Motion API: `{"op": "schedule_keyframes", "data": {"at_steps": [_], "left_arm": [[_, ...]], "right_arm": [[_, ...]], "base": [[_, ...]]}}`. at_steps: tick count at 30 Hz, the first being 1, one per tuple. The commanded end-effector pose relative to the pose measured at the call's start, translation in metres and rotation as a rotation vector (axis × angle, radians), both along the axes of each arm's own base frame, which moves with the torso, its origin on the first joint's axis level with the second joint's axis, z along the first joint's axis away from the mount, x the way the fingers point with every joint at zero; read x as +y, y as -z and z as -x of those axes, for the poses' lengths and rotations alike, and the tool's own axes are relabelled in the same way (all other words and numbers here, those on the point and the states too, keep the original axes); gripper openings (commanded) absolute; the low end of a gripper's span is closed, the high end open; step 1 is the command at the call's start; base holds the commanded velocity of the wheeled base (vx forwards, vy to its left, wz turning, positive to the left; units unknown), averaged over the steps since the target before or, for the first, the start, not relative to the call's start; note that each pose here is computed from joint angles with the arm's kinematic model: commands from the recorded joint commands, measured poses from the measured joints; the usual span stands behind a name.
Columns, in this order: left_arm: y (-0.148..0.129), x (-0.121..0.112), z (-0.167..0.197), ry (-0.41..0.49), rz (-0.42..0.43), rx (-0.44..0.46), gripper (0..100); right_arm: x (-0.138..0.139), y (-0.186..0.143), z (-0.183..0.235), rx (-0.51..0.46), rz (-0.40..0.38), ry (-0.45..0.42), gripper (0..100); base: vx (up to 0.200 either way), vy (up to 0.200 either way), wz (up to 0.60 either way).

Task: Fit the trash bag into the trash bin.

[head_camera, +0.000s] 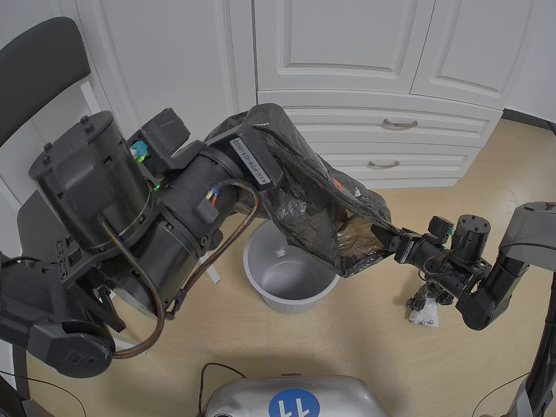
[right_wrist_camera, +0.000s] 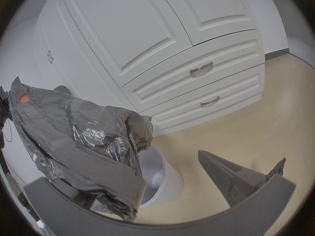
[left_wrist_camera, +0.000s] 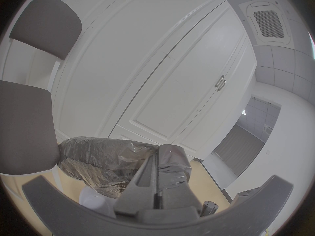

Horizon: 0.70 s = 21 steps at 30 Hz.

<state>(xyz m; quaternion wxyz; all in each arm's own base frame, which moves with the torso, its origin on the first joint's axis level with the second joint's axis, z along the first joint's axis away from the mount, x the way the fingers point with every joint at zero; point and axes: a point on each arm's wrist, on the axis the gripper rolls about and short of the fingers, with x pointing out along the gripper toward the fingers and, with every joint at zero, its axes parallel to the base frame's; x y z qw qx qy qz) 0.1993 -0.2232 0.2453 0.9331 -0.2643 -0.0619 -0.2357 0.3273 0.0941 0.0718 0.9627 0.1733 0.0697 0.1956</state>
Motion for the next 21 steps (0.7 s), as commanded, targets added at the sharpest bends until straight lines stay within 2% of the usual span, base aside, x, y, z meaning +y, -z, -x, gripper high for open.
{"op": "schedule_keyframes", "data": {"at_steps": [1,7,12,21], "left_arm": [[0.000,0.000,0.000,0.000,-0.001,0.001,0],[0.001,0.000,-0.001,-0.003,-0.002,0.002,0],[0.001,0.001,-0.001,-0.005,-0.003,0.003,0],[0.002,0.003,-0.004,-0.015,-0.004,0.004,0]], "right_arm": [[-0.001,-0.008,0.005,-0.013,-0.004,-0.001,100],[-0.004,-0.021,0.016,-0.035,0.001,-0.003,100],[-0.009,-0.018,0.020,-0.026,0.067,-0.002,100],[-0.017,-0.033,0.034,-0.033,0.070,-0.037,100]], "base": [[0.000,0.000,0.00],[0.000,0.000,0.00],[0.000,0.000,0.00],[0.000,0.000,0.00]]}}
